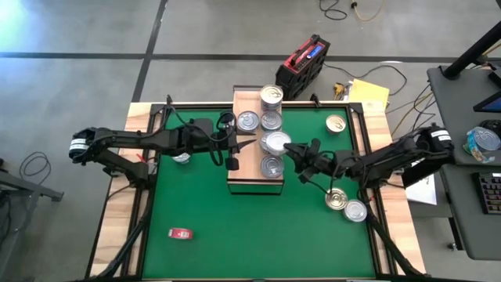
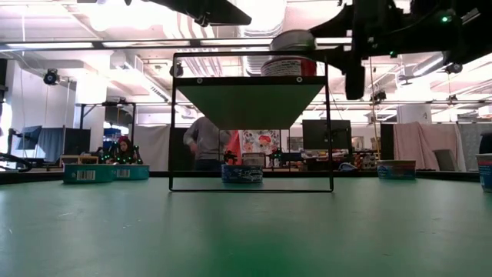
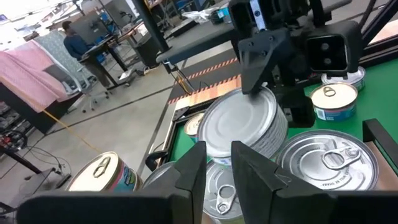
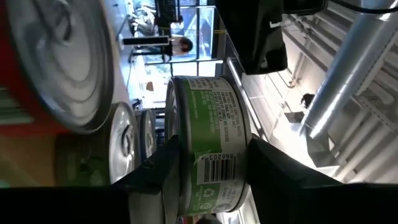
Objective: Stack canned seafood by type on shelf
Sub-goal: Stack the top green tuna can on top of the green tuna can on the shelf
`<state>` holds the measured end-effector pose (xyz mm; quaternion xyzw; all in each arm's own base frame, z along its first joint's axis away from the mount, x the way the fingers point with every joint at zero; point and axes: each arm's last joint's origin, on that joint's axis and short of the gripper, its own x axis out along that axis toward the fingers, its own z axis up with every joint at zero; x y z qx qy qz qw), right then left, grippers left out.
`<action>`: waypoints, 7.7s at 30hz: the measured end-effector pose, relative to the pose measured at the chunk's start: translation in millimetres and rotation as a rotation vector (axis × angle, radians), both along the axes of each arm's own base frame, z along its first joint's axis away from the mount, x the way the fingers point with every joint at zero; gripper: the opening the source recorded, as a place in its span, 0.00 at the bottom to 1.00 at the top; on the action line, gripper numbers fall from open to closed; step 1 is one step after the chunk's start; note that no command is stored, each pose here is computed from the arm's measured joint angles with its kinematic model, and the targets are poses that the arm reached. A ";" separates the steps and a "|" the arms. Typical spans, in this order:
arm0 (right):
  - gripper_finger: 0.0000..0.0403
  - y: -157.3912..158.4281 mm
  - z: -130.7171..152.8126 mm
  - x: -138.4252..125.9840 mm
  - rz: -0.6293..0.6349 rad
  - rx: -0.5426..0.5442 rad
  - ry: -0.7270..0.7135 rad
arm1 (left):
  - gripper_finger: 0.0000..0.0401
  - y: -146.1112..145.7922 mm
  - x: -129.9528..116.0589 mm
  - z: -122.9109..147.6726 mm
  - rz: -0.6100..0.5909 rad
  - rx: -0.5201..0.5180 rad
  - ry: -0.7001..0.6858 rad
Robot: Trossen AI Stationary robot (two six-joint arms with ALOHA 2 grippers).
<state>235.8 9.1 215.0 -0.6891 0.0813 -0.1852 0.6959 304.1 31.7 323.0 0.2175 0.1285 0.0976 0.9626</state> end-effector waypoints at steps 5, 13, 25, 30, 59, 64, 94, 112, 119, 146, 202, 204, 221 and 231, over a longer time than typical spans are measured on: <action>0.34 -2.8 -4.0 10.7 -0.035 -0.016 0.033 | 0.15 0.0 -0.3 -1.3 0.000 -0.002 0.014; 0.35 -7.0 -9.4 13.6 -0.071 -0.022 0.059 | 0.15 0.0 -0.8 -3.3 0.000 -0.003 0.035; 0.34 -0.6 -10.3 11.4 -0.193 -0.266 0.195 | 0.15 0.0 -1.3 -4.9 0.002 -0.009 0.052; 0.34 3.4 -1.9 9.5 -0.216 -0.372 0.170 | 0.15 0.9 -1.6 -5.3 0.027 -0.003 0.057; 0.34 -39.1 114.3 -41.6 0.226 1.439 -0.630 | 0.15 3.6 -3.1 -6.6 0.126 0.048 0.084; 0.34 -38.8 115.6 -47.4 0.200 1.399 -0.615 | 0.15 4.8 -4.4 -9.4 0.163 0.056 0.116; 0.34 5.5 18.7 -0.9 -0.096 -0.112 0.122 | 0.15 6.6 -7.3 -14.3 0.238 0.078 0.177; 0.34 0.4 -1.9 0.3 -0.129 -0.166 0.119 | 0.15 6.5 -6.8 -13.2 0.238 0.077 0.164; 0.34 0.1 -4.4 1.3 -0.114 -0.166 0.134 | 0.15 6.4 -6.5 -12.4 0.237 0.072 0.154; 0.36 -6.0 -10.2 3.7 -0.099 -0.125 0.154 | 0.15 6.6 -6.5 -12.4 0.240 0.063 0.149; 0.69 -9.8 -2.8 14.8 -0.127 -0.128 0.235 | 0.15 6.6 -6.5 -12.4 0.239 0.062 0.149; 0.69 -10.0 -3.1 15.5 -0.141 -0.129 0.256 | 0.15 6.6 -6.5 -12.4 0.239 0.062 0.149; 0.71 -10.9 7.4 19.3 -0.185 -0.125 0.236 | 0.15 6.5 -6.5 -12.5 0.241 0.055 0.147; 0.77 -11.5 10.7 24.9 -0.223 -0.135 0.328 | 0.15 6.3 -7.0 -15.3 0.240 0.055 0.158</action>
